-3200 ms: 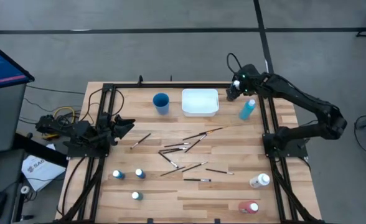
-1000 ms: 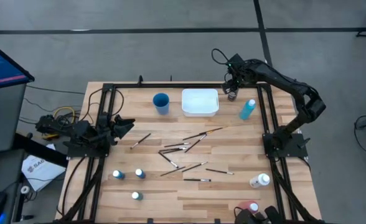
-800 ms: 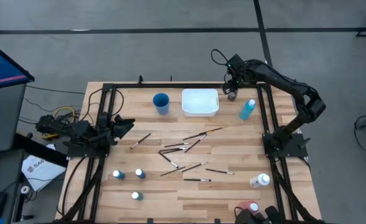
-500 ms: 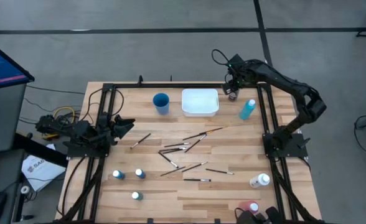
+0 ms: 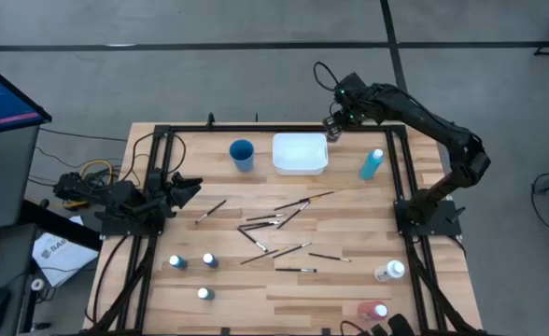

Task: Pick & Place Paint Supplies
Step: Put the black paint bottle into the white bin

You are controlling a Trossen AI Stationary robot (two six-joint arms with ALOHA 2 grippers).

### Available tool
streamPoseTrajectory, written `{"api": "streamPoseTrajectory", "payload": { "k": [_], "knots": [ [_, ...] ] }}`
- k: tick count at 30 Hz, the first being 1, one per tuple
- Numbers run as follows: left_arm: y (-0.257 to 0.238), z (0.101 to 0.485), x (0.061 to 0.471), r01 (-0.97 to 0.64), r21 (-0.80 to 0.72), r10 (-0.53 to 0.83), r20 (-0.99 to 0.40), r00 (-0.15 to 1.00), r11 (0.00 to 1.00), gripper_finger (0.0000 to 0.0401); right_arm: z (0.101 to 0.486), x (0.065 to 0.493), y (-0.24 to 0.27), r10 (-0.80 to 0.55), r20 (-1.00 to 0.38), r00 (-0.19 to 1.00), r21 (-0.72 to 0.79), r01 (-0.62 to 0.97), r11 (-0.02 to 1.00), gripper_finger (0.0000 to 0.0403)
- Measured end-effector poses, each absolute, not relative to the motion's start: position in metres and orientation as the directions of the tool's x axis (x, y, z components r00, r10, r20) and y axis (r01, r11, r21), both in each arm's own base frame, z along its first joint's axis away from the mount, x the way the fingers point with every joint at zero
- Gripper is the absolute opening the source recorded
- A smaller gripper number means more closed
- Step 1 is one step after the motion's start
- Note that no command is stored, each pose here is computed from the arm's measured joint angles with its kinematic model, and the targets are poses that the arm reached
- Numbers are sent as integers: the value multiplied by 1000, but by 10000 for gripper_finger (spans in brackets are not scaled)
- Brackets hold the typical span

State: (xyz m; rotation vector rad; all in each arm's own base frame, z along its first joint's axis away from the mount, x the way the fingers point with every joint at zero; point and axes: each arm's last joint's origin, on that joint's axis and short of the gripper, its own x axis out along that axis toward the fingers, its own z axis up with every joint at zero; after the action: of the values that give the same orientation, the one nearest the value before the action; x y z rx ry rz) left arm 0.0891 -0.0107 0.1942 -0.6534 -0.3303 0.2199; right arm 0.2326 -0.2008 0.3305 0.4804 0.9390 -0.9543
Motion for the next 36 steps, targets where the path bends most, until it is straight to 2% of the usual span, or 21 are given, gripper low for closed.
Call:
{"api": "streamPoseTrajectory", "payload": {
  "k": [7, 18, 36],
  "knots": [
    [-11, 194, 89, -96, -626, 302, 231, 925, 774, 199, 355, 242, -191, -503, -804, 316, -13, 837, 547, 116],
    [-11, 194, 89, -96, -626, 302, 231, 925, 774, 199, 350, 273, -171, -463, -790, 402, 12, 765, 644, 117],
    [-11, 194, 89, -96, -626, 302, 231, 925, 774, 199, 293, 308, -187, -389, -877, 282, -68, 728, 682, 125]
  ]
}}
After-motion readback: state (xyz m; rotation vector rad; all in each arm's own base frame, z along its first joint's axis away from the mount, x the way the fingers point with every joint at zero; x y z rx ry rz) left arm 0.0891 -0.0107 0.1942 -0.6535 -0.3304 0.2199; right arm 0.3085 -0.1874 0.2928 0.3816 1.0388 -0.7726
